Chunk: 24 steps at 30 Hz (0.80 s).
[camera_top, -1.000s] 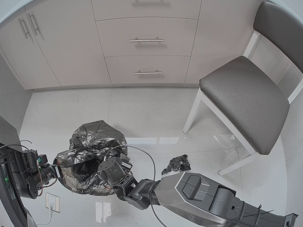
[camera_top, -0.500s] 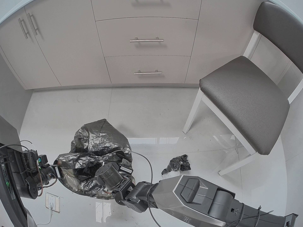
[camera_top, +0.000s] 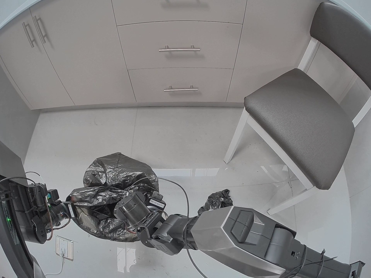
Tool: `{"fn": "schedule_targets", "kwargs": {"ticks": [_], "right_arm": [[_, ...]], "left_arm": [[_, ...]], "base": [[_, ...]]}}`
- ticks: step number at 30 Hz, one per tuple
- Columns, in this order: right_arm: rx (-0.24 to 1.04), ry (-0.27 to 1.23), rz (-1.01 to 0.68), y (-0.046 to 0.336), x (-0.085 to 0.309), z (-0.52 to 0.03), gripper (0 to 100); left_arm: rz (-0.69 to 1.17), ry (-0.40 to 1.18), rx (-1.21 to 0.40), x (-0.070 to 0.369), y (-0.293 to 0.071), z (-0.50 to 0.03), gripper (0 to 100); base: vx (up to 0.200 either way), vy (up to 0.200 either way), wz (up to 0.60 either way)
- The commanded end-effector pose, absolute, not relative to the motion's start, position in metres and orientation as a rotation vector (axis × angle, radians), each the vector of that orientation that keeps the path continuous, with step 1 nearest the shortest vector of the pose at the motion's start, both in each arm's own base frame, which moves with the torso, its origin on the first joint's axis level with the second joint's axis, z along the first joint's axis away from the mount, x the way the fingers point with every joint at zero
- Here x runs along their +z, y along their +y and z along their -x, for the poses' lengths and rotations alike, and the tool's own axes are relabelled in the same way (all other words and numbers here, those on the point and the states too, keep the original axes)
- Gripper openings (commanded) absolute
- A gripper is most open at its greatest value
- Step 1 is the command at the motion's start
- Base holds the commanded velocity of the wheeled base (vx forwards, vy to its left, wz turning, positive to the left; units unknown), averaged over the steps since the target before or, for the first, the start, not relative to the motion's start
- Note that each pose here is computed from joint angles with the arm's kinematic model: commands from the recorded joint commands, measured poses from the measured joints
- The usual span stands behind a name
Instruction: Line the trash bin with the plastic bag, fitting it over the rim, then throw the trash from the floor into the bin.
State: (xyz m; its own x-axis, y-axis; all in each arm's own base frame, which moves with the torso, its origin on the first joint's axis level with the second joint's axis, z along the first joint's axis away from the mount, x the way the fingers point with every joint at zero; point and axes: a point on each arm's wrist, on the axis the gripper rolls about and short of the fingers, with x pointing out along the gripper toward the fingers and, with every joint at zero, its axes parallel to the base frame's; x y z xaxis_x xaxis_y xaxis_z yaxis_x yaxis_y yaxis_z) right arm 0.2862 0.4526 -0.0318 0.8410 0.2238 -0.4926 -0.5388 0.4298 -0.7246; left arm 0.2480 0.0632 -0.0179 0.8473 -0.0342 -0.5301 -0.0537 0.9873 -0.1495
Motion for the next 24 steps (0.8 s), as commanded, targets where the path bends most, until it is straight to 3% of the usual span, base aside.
{"fn": "schedule_targets", "kwargs": {"ticks": [1,16,24], "right_arm": [[0.501,0.335,1.021,0.457,-0.029,-0.279,100],[0.503,0.256,0.933,0.464,0.026,-0.267,100],[0.404,0.29,0.916,0.439,0.032,-0.307,100]], "left_arm": [[0.161,0.561,0.01,-0.018,0.063,-0.248,0],[0.162,0.566,0.003,-0.019,0.061,-0.248,0],[0.162,0.566,0.003,-0.018,0.061,-0.248,0]], "base": [[0.0,0.0,0.0],[0.0,0.0,0.0],[0.0,0.0,0.0]]}}
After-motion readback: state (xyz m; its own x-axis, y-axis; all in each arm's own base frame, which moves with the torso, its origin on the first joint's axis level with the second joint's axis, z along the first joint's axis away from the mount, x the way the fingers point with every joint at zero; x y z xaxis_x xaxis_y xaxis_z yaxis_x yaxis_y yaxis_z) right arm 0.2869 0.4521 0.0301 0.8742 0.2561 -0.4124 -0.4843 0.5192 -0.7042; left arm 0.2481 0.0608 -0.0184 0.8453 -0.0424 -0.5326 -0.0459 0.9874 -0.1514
